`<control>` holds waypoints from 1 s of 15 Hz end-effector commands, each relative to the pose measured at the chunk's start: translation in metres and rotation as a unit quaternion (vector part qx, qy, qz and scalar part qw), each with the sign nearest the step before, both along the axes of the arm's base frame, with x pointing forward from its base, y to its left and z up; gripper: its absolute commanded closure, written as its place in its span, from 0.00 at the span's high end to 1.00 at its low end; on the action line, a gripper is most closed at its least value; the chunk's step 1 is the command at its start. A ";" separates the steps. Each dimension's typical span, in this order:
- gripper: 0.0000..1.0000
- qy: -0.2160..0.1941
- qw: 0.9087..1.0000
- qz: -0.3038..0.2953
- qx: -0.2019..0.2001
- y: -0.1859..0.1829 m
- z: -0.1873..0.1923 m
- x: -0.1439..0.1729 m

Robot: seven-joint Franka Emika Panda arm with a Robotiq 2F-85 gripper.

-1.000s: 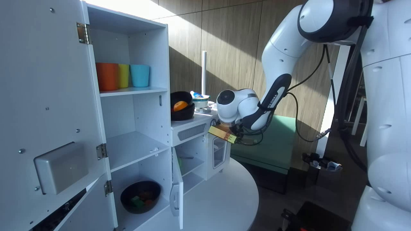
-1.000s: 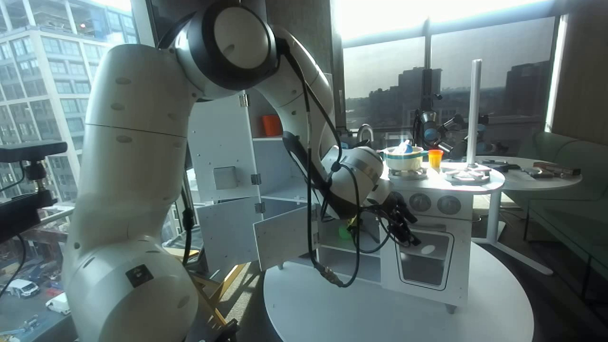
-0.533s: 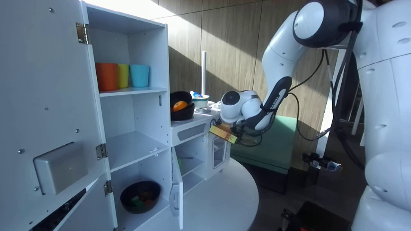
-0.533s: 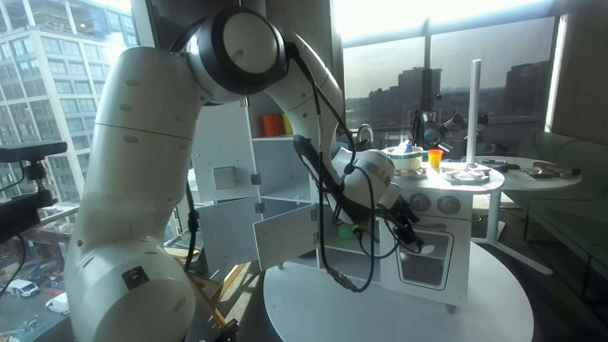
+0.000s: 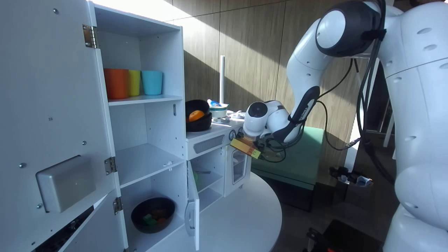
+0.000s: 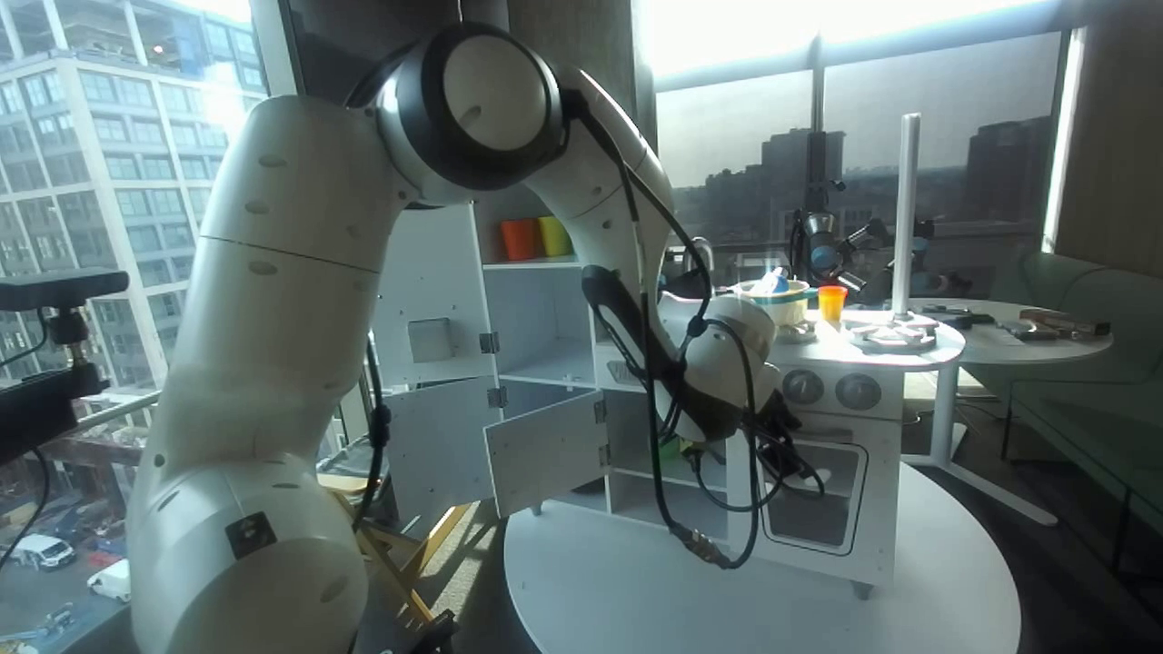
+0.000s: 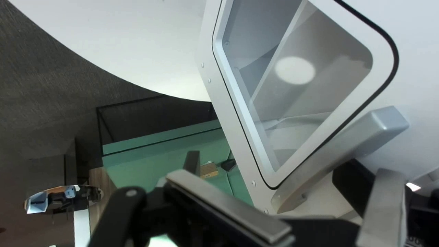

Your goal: Open the cabinet doors and the oven door.

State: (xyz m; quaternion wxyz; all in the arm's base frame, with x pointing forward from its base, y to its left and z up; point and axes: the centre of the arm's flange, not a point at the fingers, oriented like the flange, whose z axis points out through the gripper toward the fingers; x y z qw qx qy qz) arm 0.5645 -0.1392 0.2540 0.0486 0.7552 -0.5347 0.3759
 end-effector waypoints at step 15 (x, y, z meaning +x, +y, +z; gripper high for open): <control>1.00 0.177 0.971 -0.063 -0.146 0.036 0.058 -0.003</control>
